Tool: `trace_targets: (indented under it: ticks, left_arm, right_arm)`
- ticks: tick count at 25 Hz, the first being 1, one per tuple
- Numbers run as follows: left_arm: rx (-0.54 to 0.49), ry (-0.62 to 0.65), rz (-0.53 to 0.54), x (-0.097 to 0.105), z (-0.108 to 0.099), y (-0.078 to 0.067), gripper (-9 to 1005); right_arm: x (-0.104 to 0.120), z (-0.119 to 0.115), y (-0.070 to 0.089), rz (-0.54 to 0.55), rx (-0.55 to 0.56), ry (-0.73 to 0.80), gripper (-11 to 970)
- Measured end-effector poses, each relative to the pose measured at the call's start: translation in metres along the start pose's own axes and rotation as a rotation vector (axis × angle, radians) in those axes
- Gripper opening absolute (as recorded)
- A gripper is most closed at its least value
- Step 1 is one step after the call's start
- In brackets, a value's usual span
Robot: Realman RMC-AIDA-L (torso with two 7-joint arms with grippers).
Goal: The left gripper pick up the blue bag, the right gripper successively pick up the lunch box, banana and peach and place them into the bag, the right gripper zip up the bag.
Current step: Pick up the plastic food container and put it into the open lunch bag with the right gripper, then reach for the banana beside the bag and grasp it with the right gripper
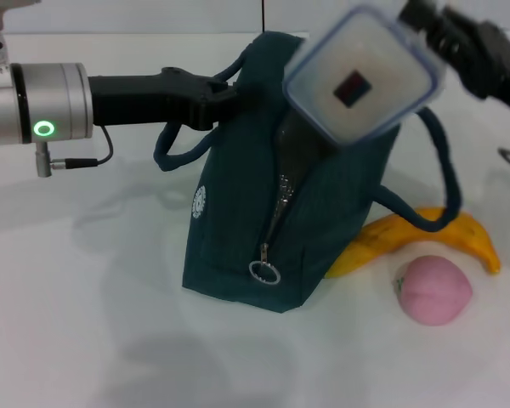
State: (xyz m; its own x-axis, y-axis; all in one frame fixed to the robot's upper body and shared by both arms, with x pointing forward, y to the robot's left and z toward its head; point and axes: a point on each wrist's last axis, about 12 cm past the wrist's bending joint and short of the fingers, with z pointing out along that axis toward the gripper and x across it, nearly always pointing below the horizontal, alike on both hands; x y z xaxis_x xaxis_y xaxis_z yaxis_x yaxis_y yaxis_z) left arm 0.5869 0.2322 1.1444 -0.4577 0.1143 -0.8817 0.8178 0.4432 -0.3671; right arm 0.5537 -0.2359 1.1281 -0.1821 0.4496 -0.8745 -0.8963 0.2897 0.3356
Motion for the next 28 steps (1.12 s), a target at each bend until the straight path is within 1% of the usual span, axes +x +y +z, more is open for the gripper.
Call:
trace_targets:
  ticks: [1,2,5,8,11,14,18,20,24,26,28]
  left_arm:
    - [-0.002,-0.002,-0.001,0.0,0.0,0.0,41]
    - [-0.002,-0.004,-0.001,0.0,0.0,0.0,41]
    - [-0.002,-0.006,-0.001,0.0,0.0,0.0,40]
    - [-0.001,-0.006,-0.002,0.0,0.001,0.0,38]
    - [0.002,-0.005,-0.003,0.0,0.002,-0.001,37]
    - [0.007,-0.004,-0.013,0.001,0.003,0.0,37]
    - [0.007,-0.003,-0.015,0.002,0.004,0.0,37]
    - [0.007,-0.003,-0.013,0.002,0.004,0.0,37]
    - [0.006,-0.003,-0.012,0.002,0.004,0.0,37]
    - [0.0,-0.004,-0.014,0.003,0.003,0.001,37]
    - [-0.007,-0.004,-0.019,0.005,0.001,0.002,37]
  right_arm:
    - [0.0,0.0,0.0,0.0,0.0,0.0,99]
    - [0.005,-0.003,-0.001,0.014,0.001,0.078,99]
    - [0.011,-0.002,-0.004,0.019,0.011,0.15,99]
    - [0.018,0.006,-0.01,0.025,0.033,0.241,99]
    - [0.023,0.016,-0.011,0.008,0.023,0.313,100]
    - [0.017,0.02,-0.013,-0.009,0.016,0.295,100]
    - [0.01,0.02,-0.016,-0.019,0.026,0.273,100]
    - [0.004,0.018,-0.017,-0.033,0.028,0.276,150]
    - [-0.012,0.006,-0.017,-0.076,0.041,0.267,251]
    - [-0.021,-0.001,-0.017,-0.102,0.041,0.294,301]
    - [-0.033,-0.01,-0.016,-0.128,0.061,0.342,395]
